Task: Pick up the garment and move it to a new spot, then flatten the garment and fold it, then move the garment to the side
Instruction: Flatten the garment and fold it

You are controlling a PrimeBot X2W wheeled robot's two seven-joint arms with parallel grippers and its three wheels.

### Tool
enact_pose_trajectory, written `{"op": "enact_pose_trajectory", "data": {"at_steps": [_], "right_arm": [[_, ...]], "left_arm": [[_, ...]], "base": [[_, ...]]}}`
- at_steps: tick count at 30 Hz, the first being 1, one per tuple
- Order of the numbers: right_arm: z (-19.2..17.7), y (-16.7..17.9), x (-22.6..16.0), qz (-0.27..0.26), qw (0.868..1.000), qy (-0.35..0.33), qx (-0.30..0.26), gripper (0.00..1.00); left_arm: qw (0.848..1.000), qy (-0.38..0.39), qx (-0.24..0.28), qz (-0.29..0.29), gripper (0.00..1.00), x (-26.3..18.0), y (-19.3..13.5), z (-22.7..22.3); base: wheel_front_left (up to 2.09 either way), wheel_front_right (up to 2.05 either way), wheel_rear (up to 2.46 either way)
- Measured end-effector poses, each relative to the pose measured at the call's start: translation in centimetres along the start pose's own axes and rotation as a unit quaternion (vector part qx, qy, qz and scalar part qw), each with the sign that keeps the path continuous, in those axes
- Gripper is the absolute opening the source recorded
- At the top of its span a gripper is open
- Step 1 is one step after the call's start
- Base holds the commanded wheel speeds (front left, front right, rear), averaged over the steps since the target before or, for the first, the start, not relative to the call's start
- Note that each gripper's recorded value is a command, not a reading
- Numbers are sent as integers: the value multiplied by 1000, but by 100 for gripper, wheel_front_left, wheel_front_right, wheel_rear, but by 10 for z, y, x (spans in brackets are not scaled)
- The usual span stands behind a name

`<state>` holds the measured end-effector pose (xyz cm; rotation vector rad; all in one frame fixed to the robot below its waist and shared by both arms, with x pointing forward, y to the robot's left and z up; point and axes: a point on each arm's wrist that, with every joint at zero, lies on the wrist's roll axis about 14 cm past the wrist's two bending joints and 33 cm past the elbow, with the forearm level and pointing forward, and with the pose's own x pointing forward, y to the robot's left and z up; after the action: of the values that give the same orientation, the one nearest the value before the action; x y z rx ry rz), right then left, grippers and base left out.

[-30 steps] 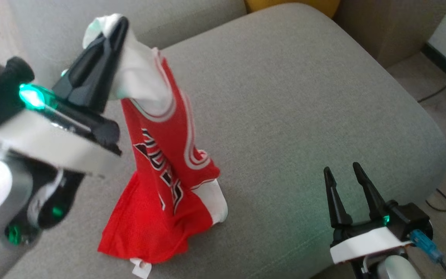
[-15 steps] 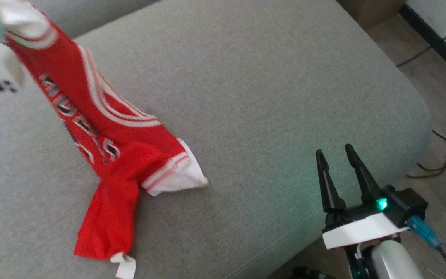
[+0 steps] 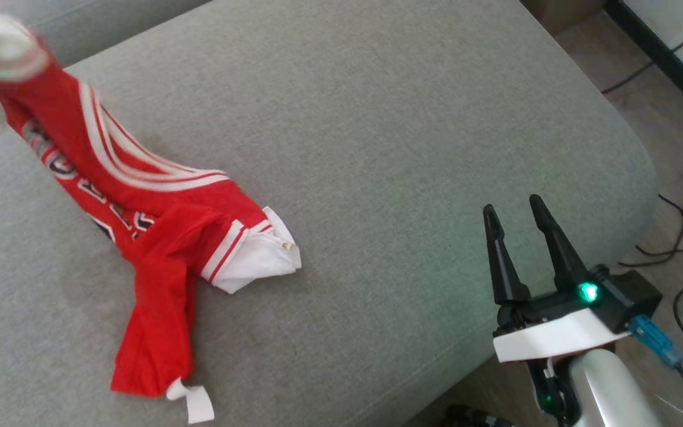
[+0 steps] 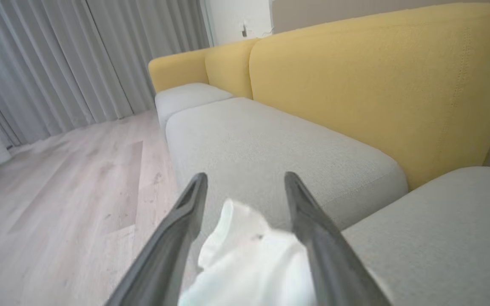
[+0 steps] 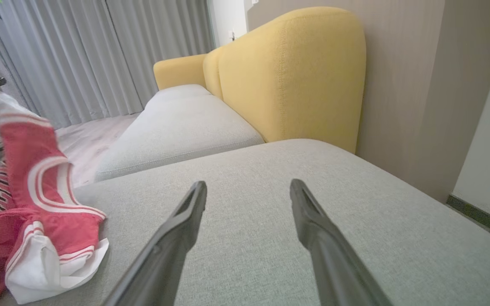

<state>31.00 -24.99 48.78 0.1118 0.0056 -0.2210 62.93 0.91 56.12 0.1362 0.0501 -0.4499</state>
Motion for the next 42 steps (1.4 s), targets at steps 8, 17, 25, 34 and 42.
{"op": "enact_pose_trajectory", "data": {"at_steps": [8, 17, 25, 34, 42], "right_arm": [[7, 5, 0, 12, 1000, -15, -4, 100], [3, 19, -3, 37, 999, -14, -7, 100], [-7, 44, 13, 78, 997, 0, -14, 100], [-13, 59, 24, 102, 995, 6, -18, 100], [-14, 59, 22, 101, 995, 8, -18, 100]], "left_arm": [[995, 15, -97, -30, 100, -33, -11, -6], [964, 141, -218, -50, 100, -178, -74, -117], [933, 207, -290, -49, 100, -239, -113, -156], [922, 262, -282, -44, 100, -254, -120, -190], [912, 282, -291, -66, 16, -258, -135, -198]], "base": [[0, 0, 0], [0, 0, 0], [0, 0, 0], [0, 0, 0], [0, 0, 0]]}}
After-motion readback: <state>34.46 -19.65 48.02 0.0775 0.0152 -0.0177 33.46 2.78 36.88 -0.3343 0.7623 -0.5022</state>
